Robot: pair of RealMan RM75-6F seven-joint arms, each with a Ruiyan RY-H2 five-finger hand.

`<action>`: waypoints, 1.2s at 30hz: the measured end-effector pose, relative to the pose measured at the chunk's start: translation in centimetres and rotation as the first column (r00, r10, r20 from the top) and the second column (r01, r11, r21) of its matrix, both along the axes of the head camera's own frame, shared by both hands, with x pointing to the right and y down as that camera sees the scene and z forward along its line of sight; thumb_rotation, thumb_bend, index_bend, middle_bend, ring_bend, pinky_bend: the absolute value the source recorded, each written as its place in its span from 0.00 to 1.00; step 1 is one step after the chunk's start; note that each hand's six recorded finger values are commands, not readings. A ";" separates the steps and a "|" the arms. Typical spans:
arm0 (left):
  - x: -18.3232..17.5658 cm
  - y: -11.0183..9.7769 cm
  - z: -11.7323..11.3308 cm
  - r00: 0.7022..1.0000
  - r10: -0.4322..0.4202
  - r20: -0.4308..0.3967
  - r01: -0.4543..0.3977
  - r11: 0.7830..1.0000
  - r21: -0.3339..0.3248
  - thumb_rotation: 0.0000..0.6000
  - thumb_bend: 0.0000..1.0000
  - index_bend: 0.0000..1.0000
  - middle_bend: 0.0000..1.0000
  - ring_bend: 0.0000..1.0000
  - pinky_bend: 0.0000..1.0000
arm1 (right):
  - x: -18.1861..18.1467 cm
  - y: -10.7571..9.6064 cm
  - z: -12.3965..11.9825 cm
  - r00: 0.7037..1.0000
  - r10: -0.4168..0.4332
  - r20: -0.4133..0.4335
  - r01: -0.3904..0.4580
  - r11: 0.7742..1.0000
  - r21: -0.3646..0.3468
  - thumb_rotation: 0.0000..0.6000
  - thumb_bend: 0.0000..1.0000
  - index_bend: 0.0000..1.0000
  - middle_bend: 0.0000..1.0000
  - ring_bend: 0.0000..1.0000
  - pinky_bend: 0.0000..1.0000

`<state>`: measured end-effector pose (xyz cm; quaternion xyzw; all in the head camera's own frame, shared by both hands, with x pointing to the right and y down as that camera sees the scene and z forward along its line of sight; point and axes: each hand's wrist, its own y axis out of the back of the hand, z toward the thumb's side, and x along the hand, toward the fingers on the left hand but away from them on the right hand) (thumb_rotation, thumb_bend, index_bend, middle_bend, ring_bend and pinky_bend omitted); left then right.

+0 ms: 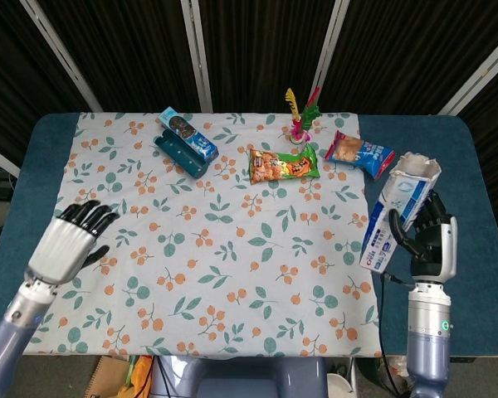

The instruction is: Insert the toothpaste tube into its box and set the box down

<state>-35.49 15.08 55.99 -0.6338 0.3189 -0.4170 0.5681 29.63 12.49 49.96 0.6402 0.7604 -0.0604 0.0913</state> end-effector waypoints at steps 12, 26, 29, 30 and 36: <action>-3.7 6.1 2.5 0.993 -0.110 -0.039 0.102 0.981 -0.168 1.00 0.00 0.30 0.32 0.28 0.40 | 0.4 1.6 1.8 0.998 -0.020 -0.056 0.017 0.998 -0.057 1.00 0.44 0.59 0.64 0.55 0.43; -3.9 6.3 3.1 0.991 -0.130 -0.032 0.121 0.972 -0.201 1.00 0.00 0.30 0.31 0.28 0.40 | 0.8 5.7 8.4 0.808 -0.412 -0.422 0.252 0.888 -0.384 1.00 0.45 0.60 0.65 0.56 0.43; -4.0 6.2 3.1 0.990 -0.135 -0.034 0.125 0.972 -0.201 1.00 0.00 0.30 0.31 0.28 0.40 | 0.7 7.2 10.3 0.714 -0.513 -0.477 0.289 0.836 -0.467 1.00 0.45 0.60 0.65 0.56 0.43; -4.0 6.2 3.1 0.990 -0.137 -0.036 0.127 0.971 -0.202 1.00 0.00 0.30 0.31 0.28 0.40 | 0.6 7.6 10.8 0.686 -0.538 -0.491 0.297 0.822 -0.486 1.00 0.45 0.60 0.65 0.56 0.43; -4.1 6.1 3.1 0.989 -0.144 -0.040 0.133 0.970 -0.205 1.00 0.00 0.30 0.31 0.28 0.40 | -1.0 10.0 14.2 0.525 -0.654 -0.544 0.331 0.746 -0.578 1.00 0.45 0.60 0.65 0.54 0.43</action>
